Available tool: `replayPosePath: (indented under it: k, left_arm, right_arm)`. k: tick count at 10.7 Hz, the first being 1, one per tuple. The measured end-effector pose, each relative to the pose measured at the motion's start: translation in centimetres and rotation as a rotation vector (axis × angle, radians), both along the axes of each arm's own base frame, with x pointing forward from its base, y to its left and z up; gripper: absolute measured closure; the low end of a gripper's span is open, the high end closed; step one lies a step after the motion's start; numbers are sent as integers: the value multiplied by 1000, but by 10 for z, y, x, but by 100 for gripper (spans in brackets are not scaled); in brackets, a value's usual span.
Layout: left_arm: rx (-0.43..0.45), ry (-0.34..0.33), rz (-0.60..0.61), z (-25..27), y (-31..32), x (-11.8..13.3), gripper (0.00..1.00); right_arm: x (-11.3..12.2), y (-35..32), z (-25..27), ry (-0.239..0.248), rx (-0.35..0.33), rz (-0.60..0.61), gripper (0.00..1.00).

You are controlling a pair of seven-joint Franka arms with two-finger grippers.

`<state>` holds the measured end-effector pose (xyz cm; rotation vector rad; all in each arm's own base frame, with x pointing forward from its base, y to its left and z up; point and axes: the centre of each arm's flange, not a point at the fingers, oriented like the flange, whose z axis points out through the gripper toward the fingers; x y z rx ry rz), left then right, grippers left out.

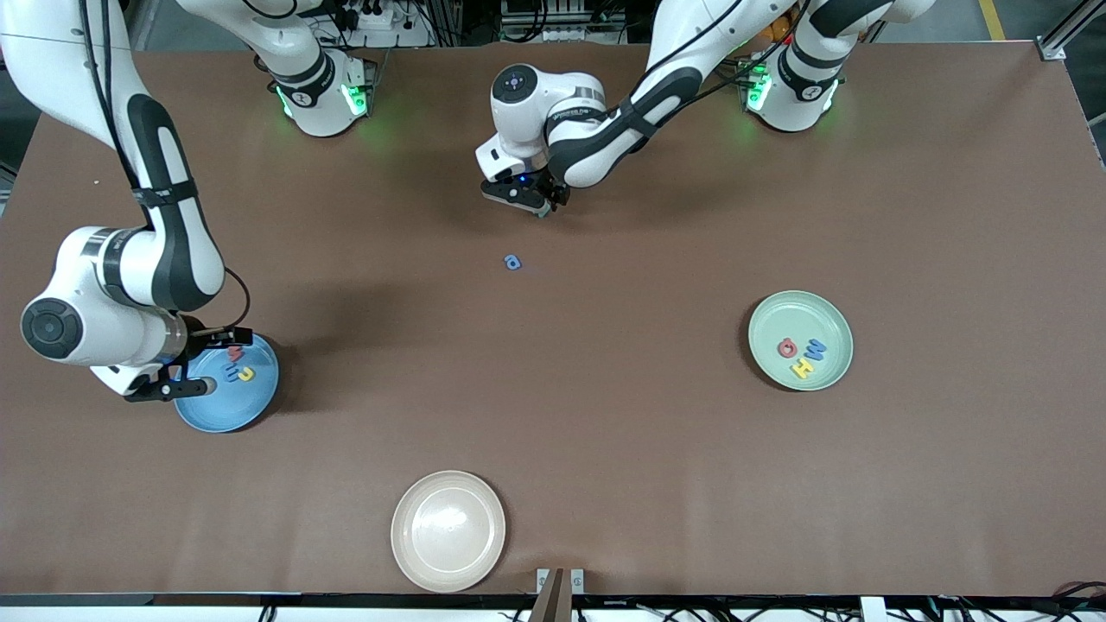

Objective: Sort upper and lower case letters into plates
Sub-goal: 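Release the W on the blue plate while the left gripper lowers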

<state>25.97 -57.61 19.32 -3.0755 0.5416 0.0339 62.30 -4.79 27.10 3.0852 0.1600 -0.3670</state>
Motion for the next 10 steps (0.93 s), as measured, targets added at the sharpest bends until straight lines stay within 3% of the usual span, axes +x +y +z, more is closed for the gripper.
replayPosePath:
  k: [2, 7, 10]
  left_arm:
    - [-4, 1, 5, -4, 0, 1, 25]
    - [6, 9, 7, -10, 0, -10, 28]
    - [14, 4, -4, -13, 3, -13, 32]
  right_arm:
    - [0, 11, -3, 5, -2, 6, 0]
    - [-2, 67, -6, 9, -34, -57, 0]
    - [-4, 85, -9, 14, -19, -67, 0]
